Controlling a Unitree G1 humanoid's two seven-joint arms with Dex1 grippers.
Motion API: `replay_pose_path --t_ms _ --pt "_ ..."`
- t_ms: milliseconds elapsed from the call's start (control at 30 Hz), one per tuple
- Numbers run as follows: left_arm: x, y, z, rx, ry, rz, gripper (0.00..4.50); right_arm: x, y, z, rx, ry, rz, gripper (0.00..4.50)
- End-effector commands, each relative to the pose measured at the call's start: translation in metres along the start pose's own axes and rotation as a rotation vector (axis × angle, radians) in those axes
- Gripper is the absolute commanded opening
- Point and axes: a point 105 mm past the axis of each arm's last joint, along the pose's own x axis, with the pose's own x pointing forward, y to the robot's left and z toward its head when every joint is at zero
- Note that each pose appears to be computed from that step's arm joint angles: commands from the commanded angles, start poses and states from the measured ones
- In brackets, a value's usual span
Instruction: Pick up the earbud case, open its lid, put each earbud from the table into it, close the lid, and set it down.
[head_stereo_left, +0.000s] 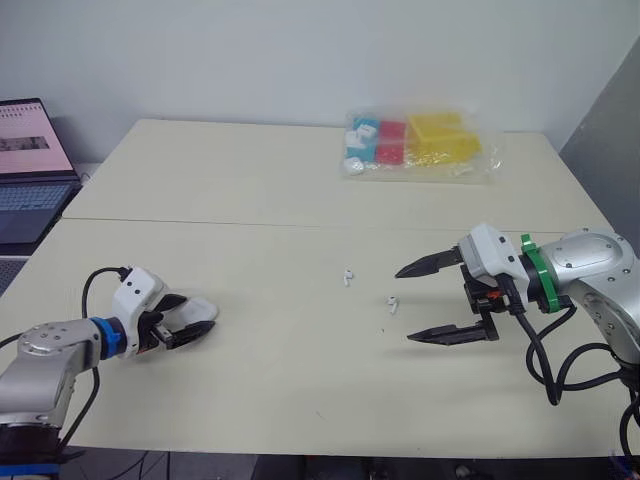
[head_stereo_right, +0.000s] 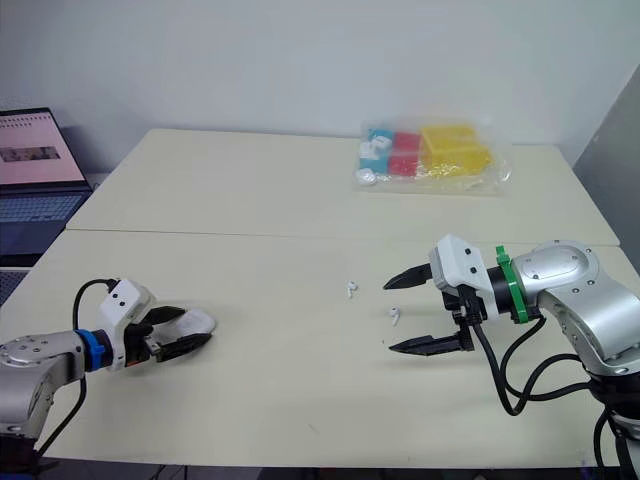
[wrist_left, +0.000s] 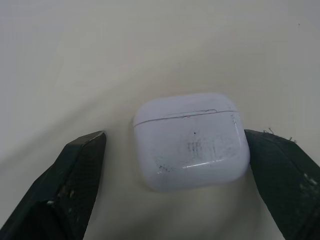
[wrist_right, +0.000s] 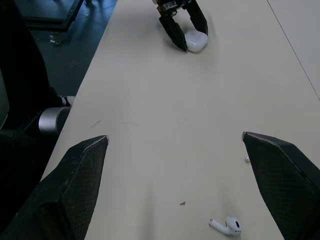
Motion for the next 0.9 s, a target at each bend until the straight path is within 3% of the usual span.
replay_pose_path --t_ms 33,100,267,400,533,667,900 --pt "0.006 -0.010 -0.015 -0.027 0.062 -0.068 3.34 -0.001 0.000 0.006 -0.041 -0.006 0.000 4.50" --pt "0.007 -0.013 -0.016 -0.027 0.069 -0.085 2.79 -0.001 0.001 0.006 -0.040 -0.005 0.000 4.50" --pt "0.007 -0.021 -0.007 0.002 0.024 -0.129 2.78 -0.003 0.000 0.005 -0.030 -0.003 -0.015 4.50" --pt "0.016 -0.055 0.019 0.140 -0.060 -0.260 2.78 -0.010 -0.001 0.001 0.027 -0.009 -0.061 4.50" --pt "0.036 -0.093 0.058 0.268 -0.212 -0.363 2.78 -0.015 -0.007 0.000 0.161 -0.061 -0.159 4.50" --pt "0.053 -0.117 0.091 0.393 -0.353 -0.389 2.78 -0.010 -0.011 -0.017 0.323 0.024 -0.279 4.50" --pt "0.074 -0.155 0.131 0.720 -0.590 -0.416 2.78 0.022 -0.005 -0.010 0.564 -0.080 -0.270 4.50"
